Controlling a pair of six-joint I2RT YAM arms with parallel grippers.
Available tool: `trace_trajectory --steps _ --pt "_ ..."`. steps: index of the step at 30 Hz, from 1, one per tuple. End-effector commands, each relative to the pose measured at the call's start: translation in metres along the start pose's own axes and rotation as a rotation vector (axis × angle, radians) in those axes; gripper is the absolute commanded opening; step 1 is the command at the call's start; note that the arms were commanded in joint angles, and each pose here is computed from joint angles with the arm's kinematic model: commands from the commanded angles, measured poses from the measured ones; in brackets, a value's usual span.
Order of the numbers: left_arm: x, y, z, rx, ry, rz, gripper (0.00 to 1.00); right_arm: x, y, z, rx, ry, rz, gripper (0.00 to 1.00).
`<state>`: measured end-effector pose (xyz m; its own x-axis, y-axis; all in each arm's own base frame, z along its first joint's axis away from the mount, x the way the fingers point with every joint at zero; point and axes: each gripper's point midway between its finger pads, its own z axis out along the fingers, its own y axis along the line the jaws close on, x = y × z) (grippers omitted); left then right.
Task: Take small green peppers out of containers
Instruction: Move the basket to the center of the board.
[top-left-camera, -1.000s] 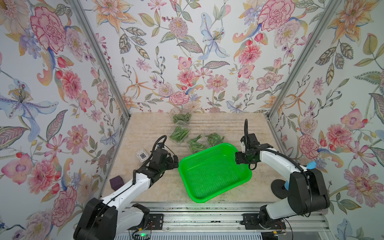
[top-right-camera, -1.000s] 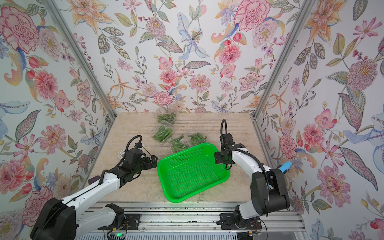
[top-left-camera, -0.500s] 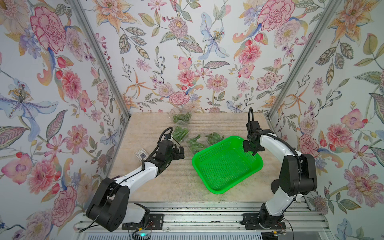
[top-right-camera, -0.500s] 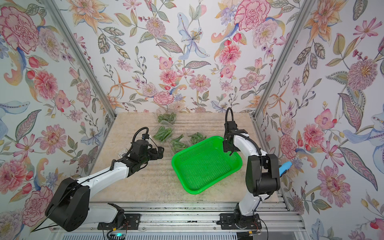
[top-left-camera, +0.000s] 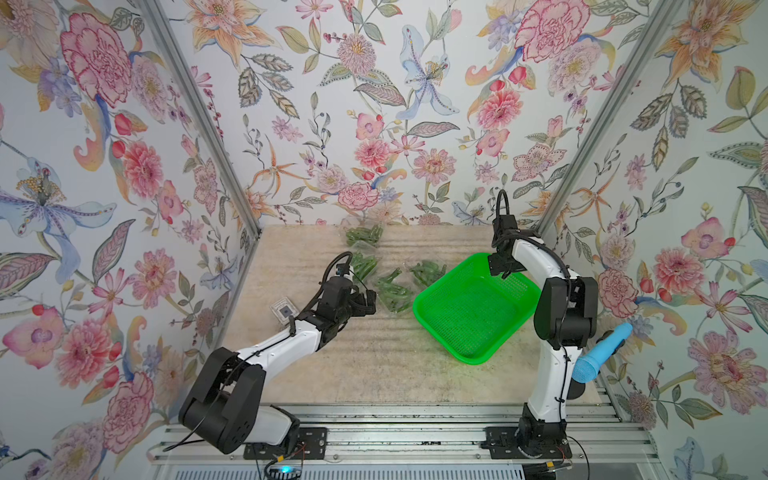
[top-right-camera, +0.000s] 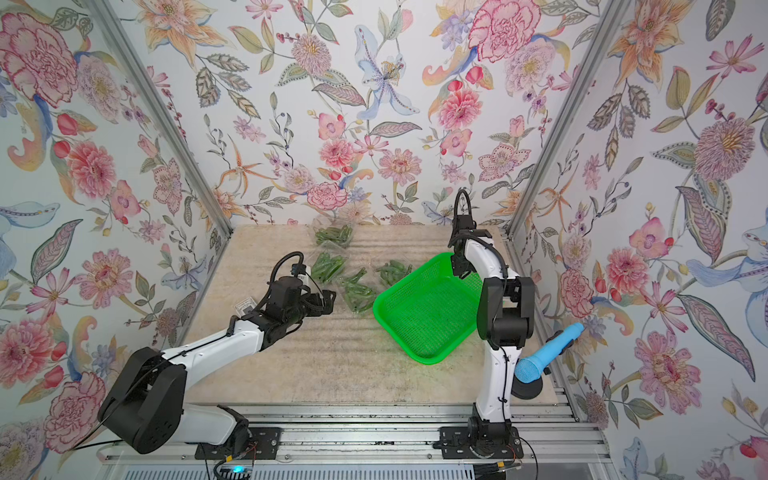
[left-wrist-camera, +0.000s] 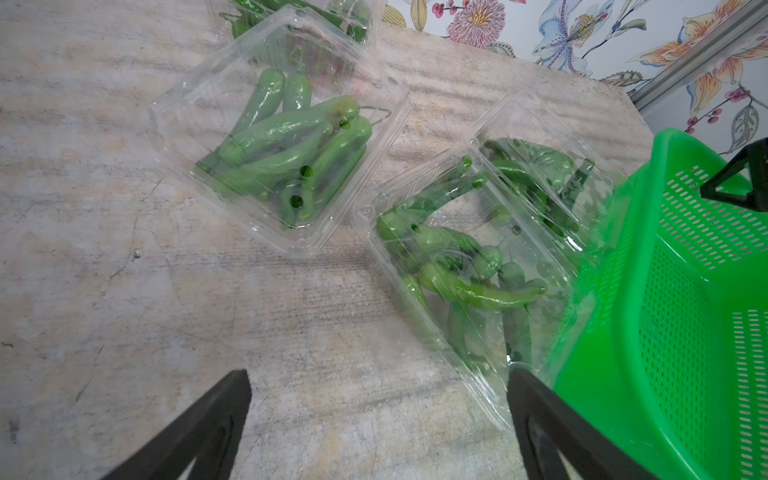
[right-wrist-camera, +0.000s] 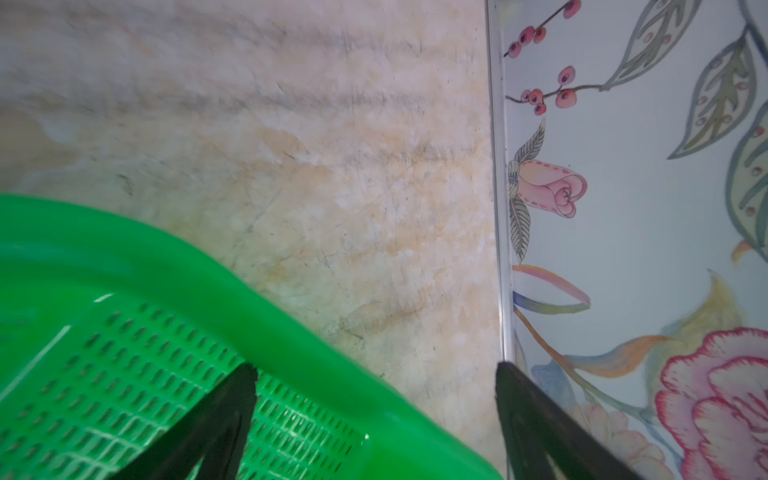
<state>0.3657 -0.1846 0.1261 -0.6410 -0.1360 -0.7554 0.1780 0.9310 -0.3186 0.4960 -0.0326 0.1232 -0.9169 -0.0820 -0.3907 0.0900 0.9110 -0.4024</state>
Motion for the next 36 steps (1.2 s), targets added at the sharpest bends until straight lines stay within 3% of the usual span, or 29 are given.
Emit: trace_trajectory --steps 1,5,9,12,16,21,31,36 --pt "-0.003 -0.008 0.003 0.017 -0.004 0.002 1.00 -0.019 0.025 -0.061 -0.139 -0.120 0.011 0.95" --pt "-0.003 -0.007 0.004 0.005 0.002 0.016 1.00 -0.014 0.065 -0.115 -0.307 -0.222 -0.009 0.94" --pt "-0.010 -0.001 0.003 -0.043 -0.002 0.044 1.00 0.039 0.130 -0.166 -0.641 -0.167 -0.033 0.89" --pt "-0.018 -0.004 0.004 -0.040 -0.006 0.058 1.00 0.087 0.166 -0.187 -0.741 -0.116 -0.100 0.85" --pt "-0.027 -0.007 0.007 -0.036 0.000 0.081 1.00 0.135 0.194 -0.196 -0.750 -0.078 -0.196 0.84" --pt "-0.037 0.000 0.006 -0.052 -0.004 0.085 1.00 0.170 0.215 -0.179 -0.718 -0.016 -0.281 0.83" --pt "-0.046 0.023 0.000 -0.089 -0.012 0.035 1.00 0.196 0.239 -0.147 -0.629 0.049 -0.365 0.82" --pt "-0.045 0.040 -0.003 -0.110 -0.011 -0.011 1.00 0.201 0.228 -0.127 -0.536 0.064 -0.360 0.74"
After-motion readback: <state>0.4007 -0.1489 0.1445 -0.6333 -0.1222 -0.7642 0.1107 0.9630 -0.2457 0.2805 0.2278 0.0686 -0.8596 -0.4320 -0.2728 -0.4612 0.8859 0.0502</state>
